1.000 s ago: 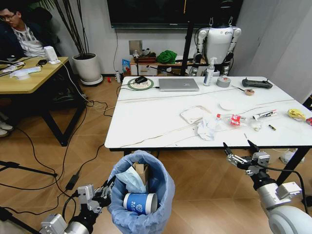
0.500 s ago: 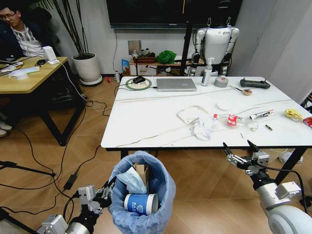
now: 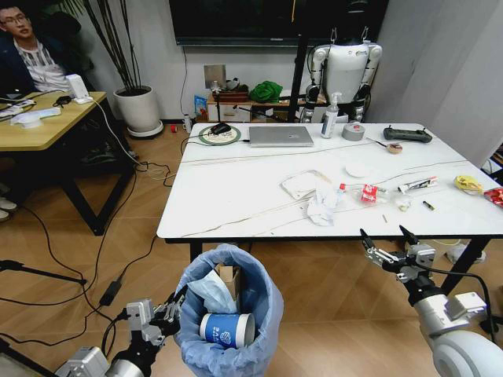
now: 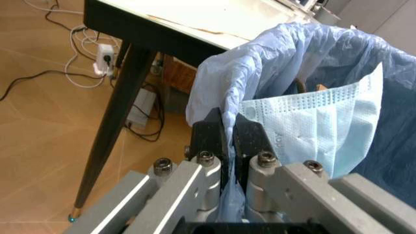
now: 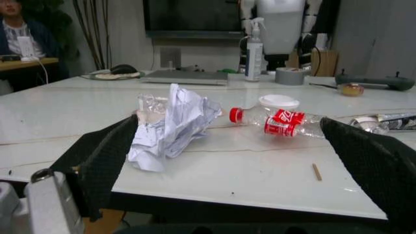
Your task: Pick up the trash bin and place the trash from the table into it.
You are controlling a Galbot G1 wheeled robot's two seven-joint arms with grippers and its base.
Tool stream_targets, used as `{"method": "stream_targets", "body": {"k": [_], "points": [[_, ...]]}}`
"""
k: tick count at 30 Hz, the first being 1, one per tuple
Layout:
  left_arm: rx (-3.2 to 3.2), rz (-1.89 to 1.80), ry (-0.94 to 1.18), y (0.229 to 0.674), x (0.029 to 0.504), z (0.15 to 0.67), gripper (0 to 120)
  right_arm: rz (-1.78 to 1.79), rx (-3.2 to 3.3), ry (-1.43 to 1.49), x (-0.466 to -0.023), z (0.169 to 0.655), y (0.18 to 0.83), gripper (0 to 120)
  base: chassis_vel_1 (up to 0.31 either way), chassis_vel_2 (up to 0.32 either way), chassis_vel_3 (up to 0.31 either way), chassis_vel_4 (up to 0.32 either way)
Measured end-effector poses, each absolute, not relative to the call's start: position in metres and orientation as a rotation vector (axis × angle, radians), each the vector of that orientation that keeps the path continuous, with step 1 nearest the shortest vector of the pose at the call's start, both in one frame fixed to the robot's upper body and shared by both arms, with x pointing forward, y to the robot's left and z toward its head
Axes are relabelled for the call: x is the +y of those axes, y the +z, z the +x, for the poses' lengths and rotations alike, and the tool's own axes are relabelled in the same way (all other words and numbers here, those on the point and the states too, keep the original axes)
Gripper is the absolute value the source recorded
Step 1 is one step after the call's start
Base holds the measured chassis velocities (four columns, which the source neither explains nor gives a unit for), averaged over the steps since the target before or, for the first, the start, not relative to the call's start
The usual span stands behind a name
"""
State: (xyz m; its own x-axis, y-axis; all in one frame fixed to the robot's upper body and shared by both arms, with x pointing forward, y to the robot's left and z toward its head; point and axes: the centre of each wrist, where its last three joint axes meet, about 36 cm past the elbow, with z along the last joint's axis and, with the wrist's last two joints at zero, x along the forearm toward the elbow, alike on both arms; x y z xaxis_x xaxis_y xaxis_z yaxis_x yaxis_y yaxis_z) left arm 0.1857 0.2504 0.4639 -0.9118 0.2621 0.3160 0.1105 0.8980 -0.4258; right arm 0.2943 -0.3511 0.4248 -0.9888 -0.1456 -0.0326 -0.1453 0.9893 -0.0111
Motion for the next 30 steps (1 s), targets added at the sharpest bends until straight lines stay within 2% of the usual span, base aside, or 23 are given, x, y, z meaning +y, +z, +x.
{"method": "stream_targets", "body": {"k": [5,14,23,30], "points": [[-2.691,-0.276,0.57,0.464,0.25,0.184,0,-0.242,3.07,-0.008,-0.344,0.31,0.435,100,0.0,0.0,0.0,0.0],[-2.697,-0.255,0.547,0.471,0.254,0.176,0,-0.278,3.132,0.197,-0.32,0.363,0.453,100,0.0,0.0,0.0,0.0],[-2.684,-0.274,0.52,0.473,0.262,0.182,0,-0.102,3.303,0.275,-0.339,0.389,0.456,100,0.0,0.0,0.0,0.0],[-2.688,-0.252,0.516,0.472,0.264,0.181,0,-0.119,3.311,0.326,-0.336,0.414,0.456,100,0.0,0.0,0.0,0.0]]}}
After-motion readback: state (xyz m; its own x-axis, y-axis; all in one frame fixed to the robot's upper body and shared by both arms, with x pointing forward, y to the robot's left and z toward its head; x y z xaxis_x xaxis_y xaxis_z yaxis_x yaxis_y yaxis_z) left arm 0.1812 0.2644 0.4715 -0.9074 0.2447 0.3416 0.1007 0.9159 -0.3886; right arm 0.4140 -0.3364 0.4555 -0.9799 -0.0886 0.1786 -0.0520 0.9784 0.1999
